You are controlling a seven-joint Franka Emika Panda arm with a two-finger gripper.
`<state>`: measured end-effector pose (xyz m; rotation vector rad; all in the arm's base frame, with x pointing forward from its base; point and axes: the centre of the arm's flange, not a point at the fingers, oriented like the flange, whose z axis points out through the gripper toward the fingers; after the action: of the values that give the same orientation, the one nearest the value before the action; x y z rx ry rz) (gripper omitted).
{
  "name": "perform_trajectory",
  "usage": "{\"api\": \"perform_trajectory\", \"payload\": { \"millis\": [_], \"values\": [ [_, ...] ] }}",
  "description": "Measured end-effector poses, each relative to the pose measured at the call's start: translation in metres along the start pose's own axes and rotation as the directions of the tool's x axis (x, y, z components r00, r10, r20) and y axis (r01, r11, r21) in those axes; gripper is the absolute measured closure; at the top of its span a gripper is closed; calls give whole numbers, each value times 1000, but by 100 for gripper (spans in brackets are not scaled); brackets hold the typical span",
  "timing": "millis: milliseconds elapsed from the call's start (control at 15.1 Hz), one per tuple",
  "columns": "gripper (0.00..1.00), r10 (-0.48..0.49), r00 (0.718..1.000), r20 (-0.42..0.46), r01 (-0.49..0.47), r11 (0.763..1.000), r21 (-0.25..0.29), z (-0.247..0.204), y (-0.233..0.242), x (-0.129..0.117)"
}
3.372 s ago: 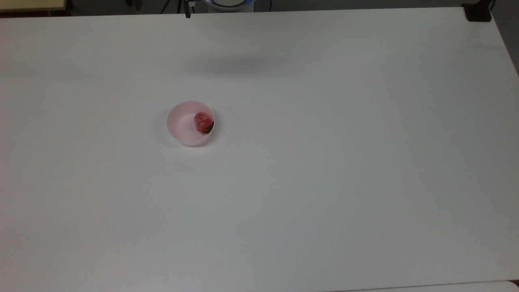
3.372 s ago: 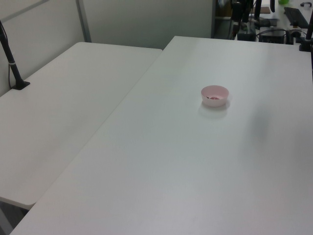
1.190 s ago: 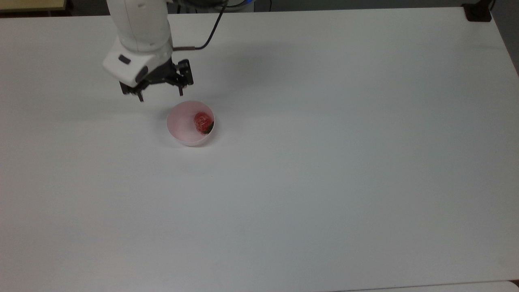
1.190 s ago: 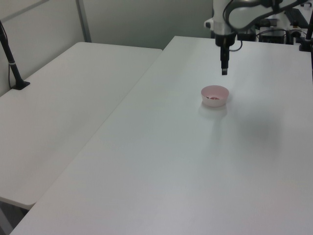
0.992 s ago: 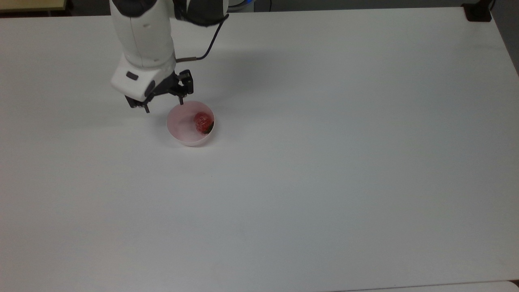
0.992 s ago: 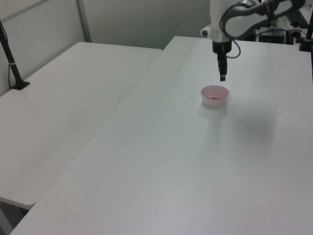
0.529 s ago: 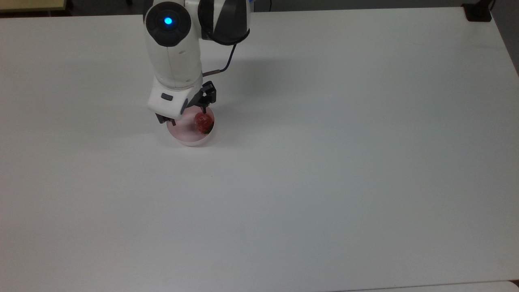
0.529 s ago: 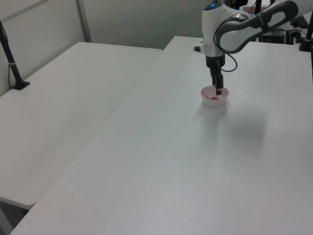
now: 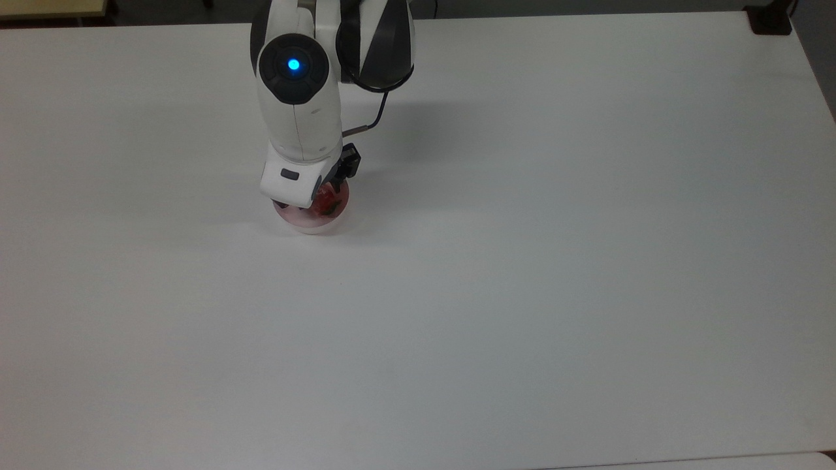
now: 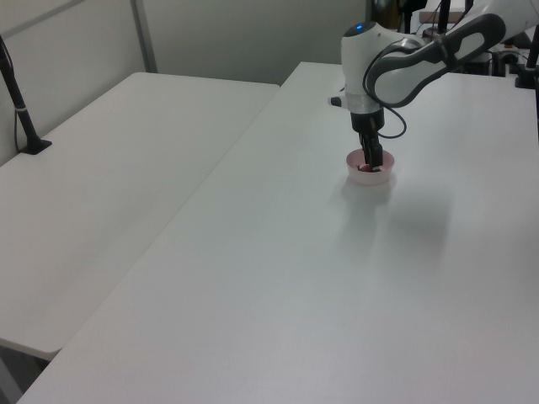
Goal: Pick up strawberry from bowl
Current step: 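Close the gripper on the red strawberry inside the bowl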
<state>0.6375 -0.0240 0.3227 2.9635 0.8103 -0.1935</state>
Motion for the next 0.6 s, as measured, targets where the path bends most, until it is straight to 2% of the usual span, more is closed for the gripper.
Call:
{"api": "perform_trajectory", "payload": {
  "millis": [397,463,595],
  "values": [
    [46,3,1000,-2,-3,1000,1,14,1,4],
    [55,9,1000,-4,-9,1000,0,13,1,5],
    [59,21,1000,-11,-21,1000,-4,9,2,6]
  ]
}}
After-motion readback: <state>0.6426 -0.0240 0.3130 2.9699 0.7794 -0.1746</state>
